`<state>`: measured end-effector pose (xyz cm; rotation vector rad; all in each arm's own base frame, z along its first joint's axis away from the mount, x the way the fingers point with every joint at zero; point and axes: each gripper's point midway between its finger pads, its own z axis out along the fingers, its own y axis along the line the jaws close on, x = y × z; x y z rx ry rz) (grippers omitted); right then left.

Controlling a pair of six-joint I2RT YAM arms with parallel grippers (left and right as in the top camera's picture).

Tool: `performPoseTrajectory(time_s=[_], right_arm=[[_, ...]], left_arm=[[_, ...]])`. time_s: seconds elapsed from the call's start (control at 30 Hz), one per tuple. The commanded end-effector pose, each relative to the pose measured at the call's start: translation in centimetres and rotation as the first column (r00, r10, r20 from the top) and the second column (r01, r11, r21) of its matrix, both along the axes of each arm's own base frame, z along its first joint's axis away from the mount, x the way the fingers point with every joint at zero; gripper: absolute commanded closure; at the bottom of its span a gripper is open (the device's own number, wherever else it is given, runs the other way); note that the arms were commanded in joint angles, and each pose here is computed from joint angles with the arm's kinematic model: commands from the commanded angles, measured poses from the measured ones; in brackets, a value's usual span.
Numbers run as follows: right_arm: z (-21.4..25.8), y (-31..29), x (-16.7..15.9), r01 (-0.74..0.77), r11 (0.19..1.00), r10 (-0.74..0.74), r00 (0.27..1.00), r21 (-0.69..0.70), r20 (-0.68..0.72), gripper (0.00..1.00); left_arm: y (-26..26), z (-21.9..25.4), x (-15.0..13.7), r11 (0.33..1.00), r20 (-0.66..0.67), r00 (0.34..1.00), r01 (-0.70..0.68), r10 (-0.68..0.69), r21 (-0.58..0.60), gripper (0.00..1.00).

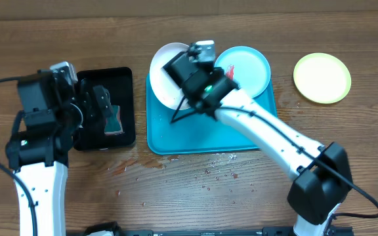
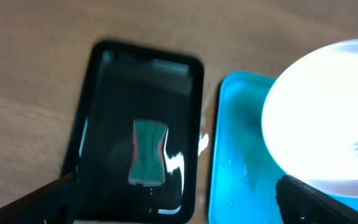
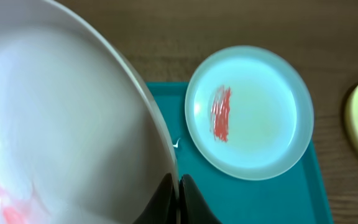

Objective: Clean dirty plates on tray and stack at the side
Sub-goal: 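Lift the white plate upright with the right gripper and carry it rightward, then lower the white plate onto the yellow plate and release it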

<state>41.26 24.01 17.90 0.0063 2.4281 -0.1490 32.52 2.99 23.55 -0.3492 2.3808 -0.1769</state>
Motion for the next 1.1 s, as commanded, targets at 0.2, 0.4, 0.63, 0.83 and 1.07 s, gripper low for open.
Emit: performPoseTrajectory(time_s=[0.2, 0.4, 0.63, 0.83, 1.07], right_arm=[[0.2, -5.5, 2.2, 0.100, 0.924, -0.016, 0.975, 0.370, -0.222, 0.96], [-0.2, -16.7, 4.6, 0.335, 0.847, -0.227, 0.930, 0.414, -0.287, 0.96], [-0.6, -30.7, 4.2, 0.578, 0.711, -0.492, 0.816, 0.400, -0.304, 0.96], [-0.6, -38.9, 2.8, 0.684, 0.605, -0.629, 0.725, 0.408, -0.282, 0.96], [-2.2, -41.4, 3.3, 0.674, 0.616, -0.648, 0.728, 0.409, -0.224, 0.96]], left_arm=[[-0.8, -4.3, -0.9, 0.999, -0.133, 0.990, 0.030, -0.036, -0.044, 0.00], [-1.5, -4.7, -1.4, 0.998, -0.159, 0.986, 0.052, -0.059, -0.046, 0.00], [-2.3, -4.6, -1.3, 0.996, -0.154, 0.984, 0.081, -0.087, -0.045, 0.00], [-2.7, -4.4, -1.0, 0.995, -0.138, 0.985, 0.095, -0.100, -0.041, 0.00], [-3.1, -3.9, -0.2, 0.993, -0.101, 0.988, 0.111, -0.114, -0.035, 0.00]])
